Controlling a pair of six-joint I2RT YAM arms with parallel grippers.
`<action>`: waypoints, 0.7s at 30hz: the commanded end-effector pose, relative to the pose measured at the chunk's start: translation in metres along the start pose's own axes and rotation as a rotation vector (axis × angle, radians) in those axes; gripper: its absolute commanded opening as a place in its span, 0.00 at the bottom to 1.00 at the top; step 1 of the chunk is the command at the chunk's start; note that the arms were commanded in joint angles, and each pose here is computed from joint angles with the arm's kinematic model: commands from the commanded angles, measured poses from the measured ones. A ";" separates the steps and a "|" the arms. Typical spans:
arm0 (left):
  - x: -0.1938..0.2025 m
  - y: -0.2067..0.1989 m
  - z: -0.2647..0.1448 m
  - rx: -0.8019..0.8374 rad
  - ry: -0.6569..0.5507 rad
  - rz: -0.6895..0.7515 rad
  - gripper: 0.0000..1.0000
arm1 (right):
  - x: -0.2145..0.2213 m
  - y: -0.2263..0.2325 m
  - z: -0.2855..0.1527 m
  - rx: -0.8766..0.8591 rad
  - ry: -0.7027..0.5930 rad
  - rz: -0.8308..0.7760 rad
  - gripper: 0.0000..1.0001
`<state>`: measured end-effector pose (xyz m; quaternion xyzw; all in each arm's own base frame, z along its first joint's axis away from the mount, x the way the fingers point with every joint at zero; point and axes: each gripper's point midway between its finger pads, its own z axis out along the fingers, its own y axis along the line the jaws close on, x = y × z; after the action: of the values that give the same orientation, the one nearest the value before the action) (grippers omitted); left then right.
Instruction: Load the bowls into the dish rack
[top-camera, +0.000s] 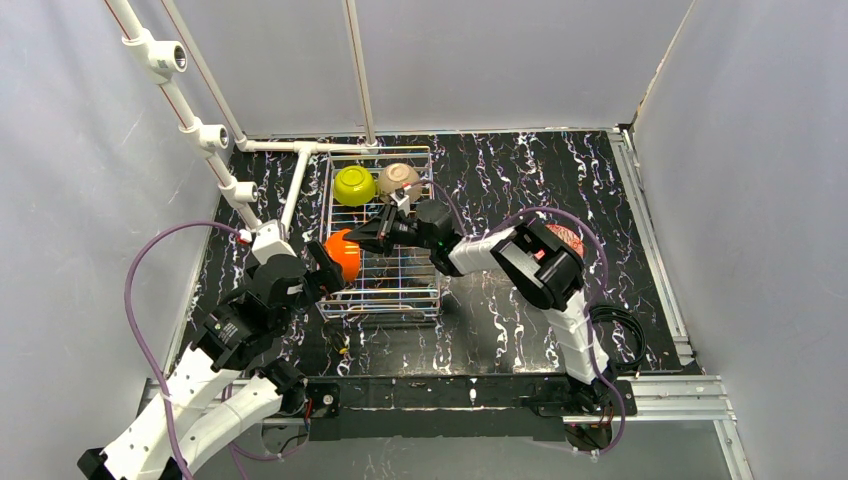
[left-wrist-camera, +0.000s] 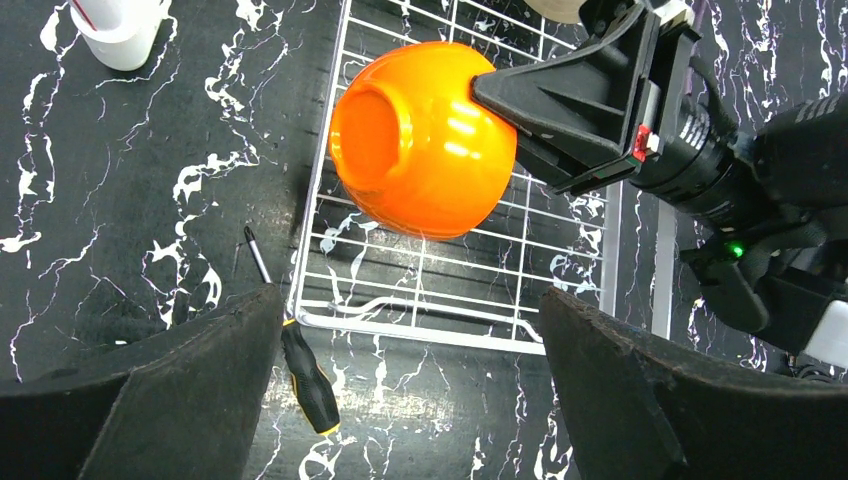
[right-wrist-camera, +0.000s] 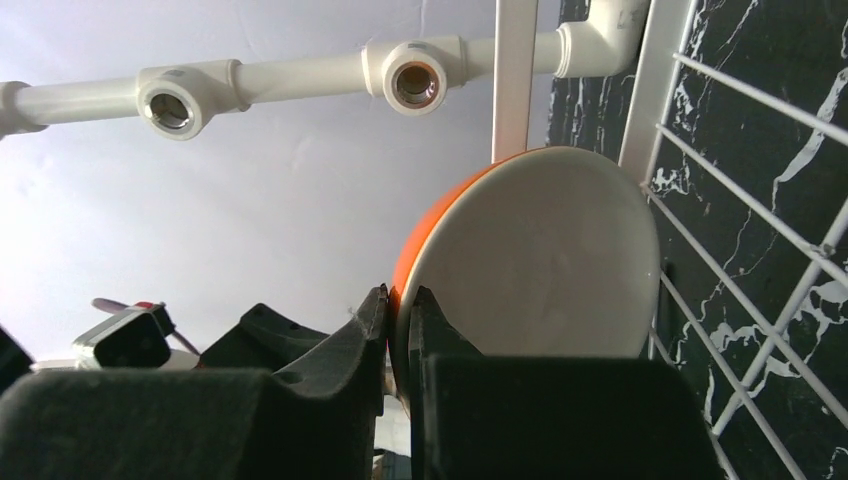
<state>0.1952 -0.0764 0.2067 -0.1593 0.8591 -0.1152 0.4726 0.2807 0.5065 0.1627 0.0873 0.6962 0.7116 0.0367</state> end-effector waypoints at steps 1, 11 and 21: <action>0.000 0.002 0.000 -0.008 -0.010 -0.005 0.98 | -0.012 -0.059 -0.008 0.281 -0.014 -0.075 0.01; -0.005 0.004 -0.003 -0.007 -0.028 -0.005 0.98 | -0.030 -0.075 -0.024 0.489 -0.072 -0.241 0.02; -0.008 0.005 -0.006 -0.007 -0.037 0.001 0.98 | -0.038 -0.109 -0.042 0.593 -0.112 -0.227 0.12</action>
<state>0.1945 -0.0750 0.2101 -0.1599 0.8548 -0.1189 0.4791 0.2902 0.5056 0.1660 0.0042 0.7772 0.6157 0.1296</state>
